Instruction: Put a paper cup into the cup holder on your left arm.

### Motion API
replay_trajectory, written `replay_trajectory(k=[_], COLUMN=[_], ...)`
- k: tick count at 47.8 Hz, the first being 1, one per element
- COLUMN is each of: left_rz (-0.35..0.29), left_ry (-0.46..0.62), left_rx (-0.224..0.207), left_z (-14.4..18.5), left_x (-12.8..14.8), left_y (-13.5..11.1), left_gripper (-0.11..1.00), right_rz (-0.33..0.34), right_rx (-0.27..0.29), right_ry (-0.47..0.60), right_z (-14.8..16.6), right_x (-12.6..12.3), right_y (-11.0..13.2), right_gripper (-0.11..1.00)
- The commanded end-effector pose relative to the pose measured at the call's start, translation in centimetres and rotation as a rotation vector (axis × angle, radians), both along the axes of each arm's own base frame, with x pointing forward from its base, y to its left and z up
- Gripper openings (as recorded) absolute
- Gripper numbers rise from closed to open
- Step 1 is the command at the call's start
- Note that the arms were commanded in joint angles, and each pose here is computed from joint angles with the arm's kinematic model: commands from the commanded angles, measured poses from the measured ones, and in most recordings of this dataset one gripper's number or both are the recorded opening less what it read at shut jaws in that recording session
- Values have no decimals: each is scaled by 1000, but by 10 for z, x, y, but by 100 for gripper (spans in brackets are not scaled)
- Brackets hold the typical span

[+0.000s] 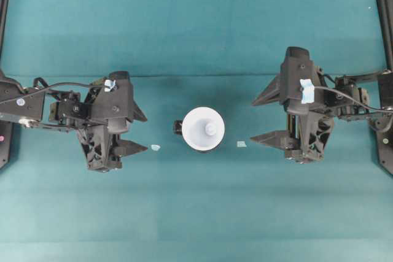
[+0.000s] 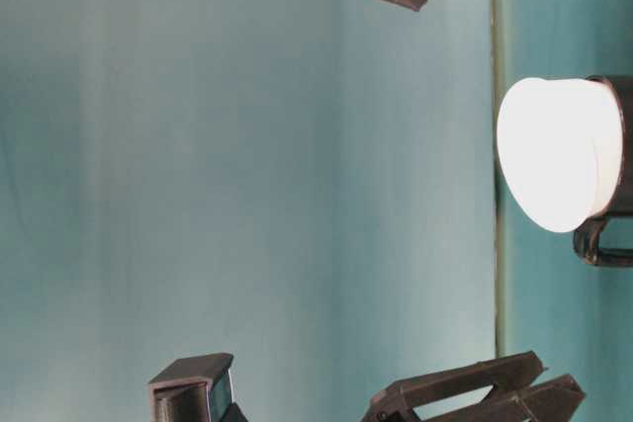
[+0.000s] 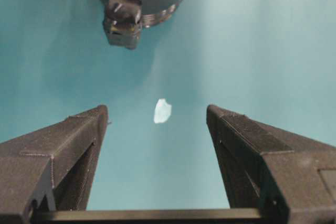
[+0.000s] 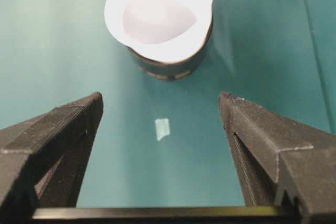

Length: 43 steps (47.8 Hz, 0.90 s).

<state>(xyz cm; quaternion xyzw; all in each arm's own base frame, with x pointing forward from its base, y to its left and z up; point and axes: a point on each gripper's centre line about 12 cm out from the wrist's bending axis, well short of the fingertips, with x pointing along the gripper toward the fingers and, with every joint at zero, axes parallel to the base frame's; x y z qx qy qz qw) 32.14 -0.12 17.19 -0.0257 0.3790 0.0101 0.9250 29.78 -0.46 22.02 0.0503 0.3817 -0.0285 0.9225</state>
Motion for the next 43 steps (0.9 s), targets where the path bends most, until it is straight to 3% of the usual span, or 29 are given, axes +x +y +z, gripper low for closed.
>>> replay_trajectory(k=[1, 43], left_rz=[0, 1], left_ry=[-29, -25], left_rx=[0, -1], left_z=[8, 6], left_x=[5, 5], left_y=[0, 0], left_gripper=[79, 79], right_rz=[3, 3], right_rx=[1, 2], right_ry=[-23, -12], right_z=[5, 1], right_x=[2, -1], right_y=[1, 1], right_gripper=[91, 91])
